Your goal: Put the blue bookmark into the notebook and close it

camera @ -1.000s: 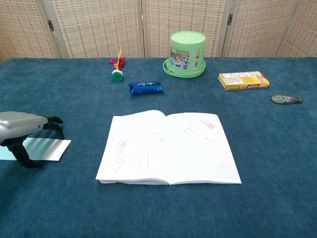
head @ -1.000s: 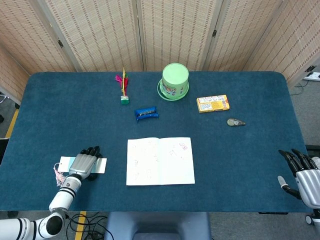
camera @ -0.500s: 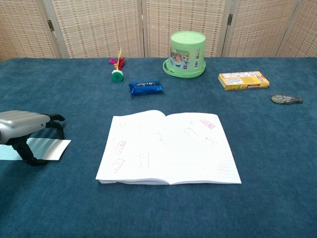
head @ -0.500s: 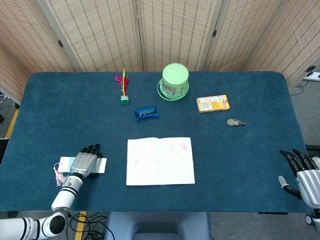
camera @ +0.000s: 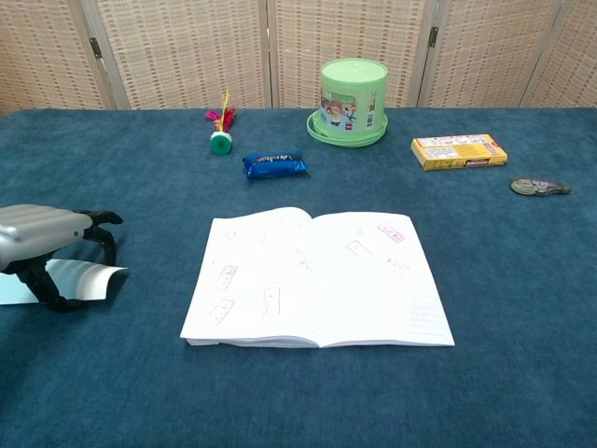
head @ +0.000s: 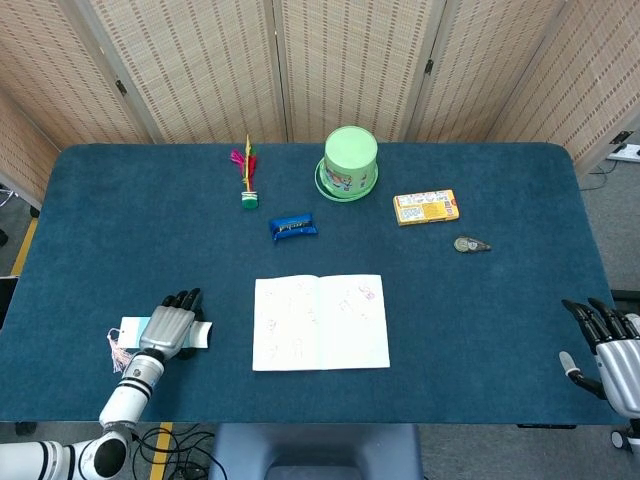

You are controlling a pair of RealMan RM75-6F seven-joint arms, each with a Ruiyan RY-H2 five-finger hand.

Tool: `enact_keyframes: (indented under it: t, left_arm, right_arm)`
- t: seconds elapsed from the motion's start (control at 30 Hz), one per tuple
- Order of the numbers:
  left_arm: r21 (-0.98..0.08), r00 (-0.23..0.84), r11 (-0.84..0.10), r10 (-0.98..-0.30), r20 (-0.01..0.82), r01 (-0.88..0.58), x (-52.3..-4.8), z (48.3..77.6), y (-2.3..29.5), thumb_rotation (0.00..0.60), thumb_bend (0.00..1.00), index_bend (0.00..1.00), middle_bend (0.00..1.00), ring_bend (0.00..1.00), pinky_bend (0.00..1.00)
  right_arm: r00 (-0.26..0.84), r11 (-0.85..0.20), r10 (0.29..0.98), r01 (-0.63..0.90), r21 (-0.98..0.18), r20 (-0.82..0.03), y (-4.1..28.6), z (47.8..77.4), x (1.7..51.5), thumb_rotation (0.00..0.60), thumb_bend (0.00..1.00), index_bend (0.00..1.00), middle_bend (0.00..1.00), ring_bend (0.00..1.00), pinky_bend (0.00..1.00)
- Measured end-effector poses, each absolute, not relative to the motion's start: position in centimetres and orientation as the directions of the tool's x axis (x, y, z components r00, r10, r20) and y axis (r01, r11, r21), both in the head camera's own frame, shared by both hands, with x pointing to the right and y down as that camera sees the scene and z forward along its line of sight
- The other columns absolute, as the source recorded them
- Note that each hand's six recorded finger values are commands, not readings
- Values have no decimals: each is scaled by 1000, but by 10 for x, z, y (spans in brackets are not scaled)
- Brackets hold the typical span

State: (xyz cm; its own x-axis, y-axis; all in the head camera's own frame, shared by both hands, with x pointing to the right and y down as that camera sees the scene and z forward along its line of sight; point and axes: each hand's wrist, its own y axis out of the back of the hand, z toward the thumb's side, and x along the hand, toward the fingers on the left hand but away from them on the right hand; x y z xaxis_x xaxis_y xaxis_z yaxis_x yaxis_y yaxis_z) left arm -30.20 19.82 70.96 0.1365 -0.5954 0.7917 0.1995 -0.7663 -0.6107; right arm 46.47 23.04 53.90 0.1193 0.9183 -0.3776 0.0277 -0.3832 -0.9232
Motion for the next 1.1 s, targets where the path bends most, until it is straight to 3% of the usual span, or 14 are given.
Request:
enact_keyframes:
  t: [0.37, 0.73, 0.87, 1.1]
  left_arm:
    - [-694, 244, -676, -649, 720, 250, -281, 689, 185, 600, 278, 435, 0, 0, 157]
    - [-816, 443, -487, -685, 578, 312, -233, 648, 163, 600, 278, 435, 0, 0, 157]
    - [-860, 529, -411, -678, 511, 304, -206, 632, 158, 600, 278, 435, 0, 0, 157]
    - [-913, 684, -290, -605, 407, 287, -153, 612, 161, 600, 279, 434, 0, 0, 157]
  right_arm:
    - [118, -373, 922, 24, -928, -368, 229, 536, 465, 600, 305, 115, 214, 111, 199]
    - [118, -359, 928, 24, -933, -354, 228, 532, 466, 600, 305, 115, 214, 110, 199]
    - [116, -352, 931, 22, -936, -347, 228, 529, 466, 600, 305, 115, 214, 111, 199]
    - [110, -331, 938, 17, -943, -328, 228, 522, 467, 600, 305, 116, 214, 110, 199]
